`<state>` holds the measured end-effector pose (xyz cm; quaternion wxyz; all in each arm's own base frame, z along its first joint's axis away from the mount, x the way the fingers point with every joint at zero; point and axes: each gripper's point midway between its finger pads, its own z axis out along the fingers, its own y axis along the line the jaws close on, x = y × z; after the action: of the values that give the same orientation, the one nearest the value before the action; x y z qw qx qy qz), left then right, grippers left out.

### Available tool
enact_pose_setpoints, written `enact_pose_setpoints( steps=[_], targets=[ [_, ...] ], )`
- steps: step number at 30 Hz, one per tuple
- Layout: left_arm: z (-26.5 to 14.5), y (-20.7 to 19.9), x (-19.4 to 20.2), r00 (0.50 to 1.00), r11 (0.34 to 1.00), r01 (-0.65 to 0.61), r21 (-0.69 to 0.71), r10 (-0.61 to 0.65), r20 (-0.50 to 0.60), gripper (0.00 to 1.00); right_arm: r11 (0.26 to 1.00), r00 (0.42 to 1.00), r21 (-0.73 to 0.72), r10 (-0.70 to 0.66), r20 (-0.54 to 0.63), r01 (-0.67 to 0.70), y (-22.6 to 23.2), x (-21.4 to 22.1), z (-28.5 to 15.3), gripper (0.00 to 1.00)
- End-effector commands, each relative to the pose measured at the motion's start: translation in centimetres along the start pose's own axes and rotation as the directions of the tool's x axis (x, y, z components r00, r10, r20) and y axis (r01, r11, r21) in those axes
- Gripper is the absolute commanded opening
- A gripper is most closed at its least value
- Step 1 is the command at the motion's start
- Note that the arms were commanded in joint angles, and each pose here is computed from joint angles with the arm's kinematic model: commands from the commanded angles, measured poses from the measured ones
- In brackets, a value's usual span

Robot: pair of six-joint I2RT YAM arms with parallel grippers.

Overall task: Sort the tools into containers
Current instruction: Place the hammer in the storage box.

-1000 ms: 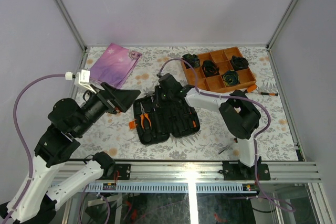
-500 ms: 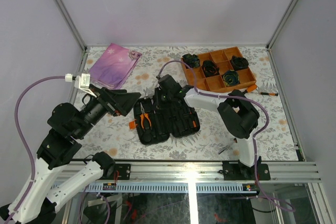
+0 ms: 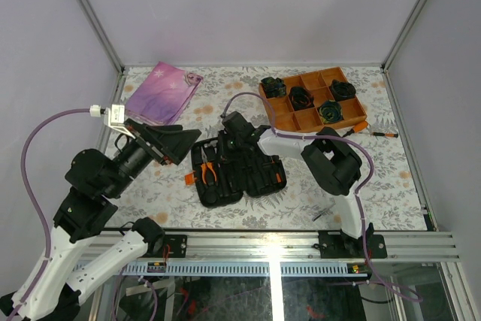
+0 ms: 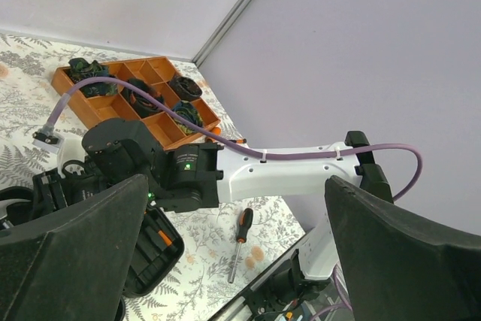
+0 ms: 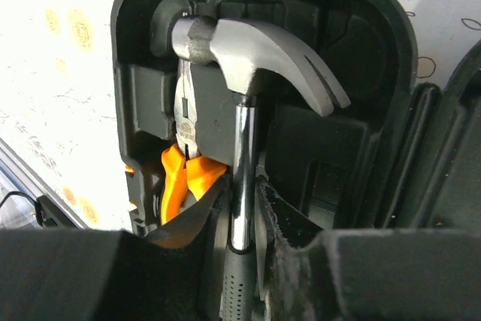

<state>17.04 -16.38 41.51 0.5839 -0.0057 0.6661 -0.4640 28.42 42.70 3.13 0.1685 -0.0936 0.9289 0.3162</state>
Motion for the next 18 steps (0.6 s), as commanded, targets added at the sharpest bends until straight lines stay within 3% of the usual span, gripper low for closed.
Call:
enact_pose_setpoints(
  steps=[1,6,9,14,18],
  targets=[
    [0.4,-2.2,-1.1,0.999,0.995,0.013,0.099,-0.017,0.033,1.00,0.999,0.996,-0.040,-0.016,0.092,0.020,2.1,-2.7,-1.0,0.30],
    [0.1,-1.2,-1.2,0.998,0.998,-0.031,0.059,0.028,0.051,1.00,0.999,0.991,-0.017,-0.031,0.128,0.033,2.1,-3.5,-2.0,0.42],
    [-0.3,-1.1,-1.3,0.996,0.997,-0.058,0.060,0.054,0.067,1.00,0.999,0.989,0.002,-0.043,0.143,0.043,1.9,-3.8,-2.6,0.44],
    [-0.3,-1.6,-1.2,0.998,0.996,-0.034,0.084,0.029,0.057,1.00,0.996,0.983,0.048,-0.082,0.162,0.075,1.6,-4.4,-3.5,0.44],
    [-0.2,-2.7,-1.1,0.999,0.989,-0.032,0.141,0.026,0.045,1.00,0.992,0.981,0.085,-0.109,0.159,0.096,1.4,-4.8,-3.9,0.36]
  ],
)
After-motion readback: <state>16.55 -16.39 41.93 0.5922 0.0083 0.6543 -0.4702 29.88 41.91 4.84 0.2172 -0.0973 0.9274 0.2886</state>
